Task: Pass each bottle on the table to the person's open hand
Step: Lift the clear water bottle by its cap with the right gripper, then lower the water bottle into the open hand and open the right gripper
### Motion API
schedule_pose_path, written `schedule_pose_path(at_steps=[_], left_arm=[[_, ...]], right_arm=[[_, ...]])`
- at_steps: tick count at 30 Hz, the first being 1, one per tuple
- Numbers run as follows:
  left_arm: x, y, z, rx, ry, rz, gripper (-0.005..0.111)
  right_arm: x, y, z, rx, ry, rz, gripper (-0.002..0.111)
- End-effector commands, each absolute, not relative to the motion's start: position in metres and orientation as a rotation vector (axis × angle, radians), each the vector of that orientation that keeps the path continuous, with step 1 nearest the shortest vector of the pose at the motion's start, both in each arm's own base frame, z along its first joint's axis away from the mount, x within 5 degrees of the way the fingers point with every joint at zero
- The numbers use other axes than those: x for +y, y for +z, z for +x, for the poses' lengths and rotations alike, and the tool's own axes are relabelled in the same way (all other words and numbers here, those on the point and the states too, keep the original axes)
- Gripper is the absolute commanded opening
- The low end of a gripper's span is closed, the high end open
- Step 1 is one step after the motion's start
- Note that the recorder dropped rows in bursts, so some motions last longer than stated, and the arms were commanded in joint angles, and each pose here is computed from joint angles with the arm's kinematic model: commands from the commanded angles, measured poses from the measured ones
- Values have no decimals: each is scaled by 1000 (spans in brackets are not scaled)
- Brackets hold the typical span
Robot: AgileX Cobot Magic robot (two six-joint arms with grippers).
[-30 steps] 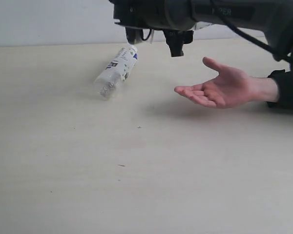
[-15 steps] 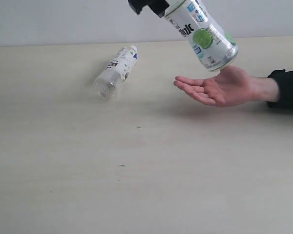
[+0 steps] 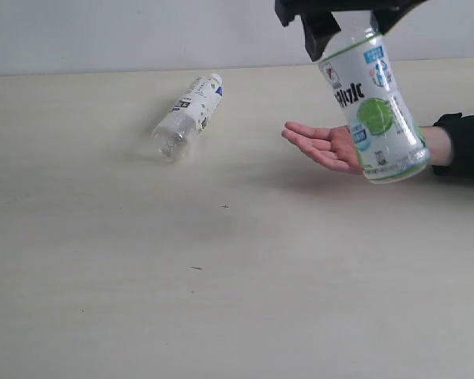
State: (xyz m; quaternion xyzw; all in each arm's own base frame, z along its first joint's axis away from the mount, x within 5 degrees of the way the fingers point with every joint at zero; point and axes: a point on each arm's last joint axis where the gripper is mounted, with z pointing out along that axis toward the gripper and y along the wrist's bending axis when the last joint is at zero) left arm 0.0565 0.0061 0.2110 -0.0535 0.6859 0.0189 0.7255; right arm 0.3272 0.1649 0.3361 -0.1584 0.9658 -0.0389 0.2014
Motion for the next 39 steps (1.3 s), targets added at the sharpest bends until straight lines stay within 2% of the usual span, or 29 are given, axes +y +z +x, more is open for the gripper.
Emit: schedule_pose_path(at_steps=[1, 11, 18, 22, 27, 39], left_arm=[[6, 211, 56, 1506, 39, -109, 0], [6, 211, 56, 1506, 39, -109, 0], [6, 211, 56, 1506, 39, -109, 0], [6, 211, 56, 1506, 39, -109, 0], [6, 211, 56, 1506, 39, -109, 0], [6, 211, 56, 1506, 39, -109, 0]], right_arm=[[152, 321, 339, 2746, -126, -388, 0], [152, 268, 384, 2847, -209, -415, 0], [160, 253, 406, 2832, -246, -450, 1], [160, 246, 410, 2834, -276, -482, 18], [161, 241, 412, 2846, -284, -476, 47], [162, 240, 412, 2847, -285, -481, 79]])
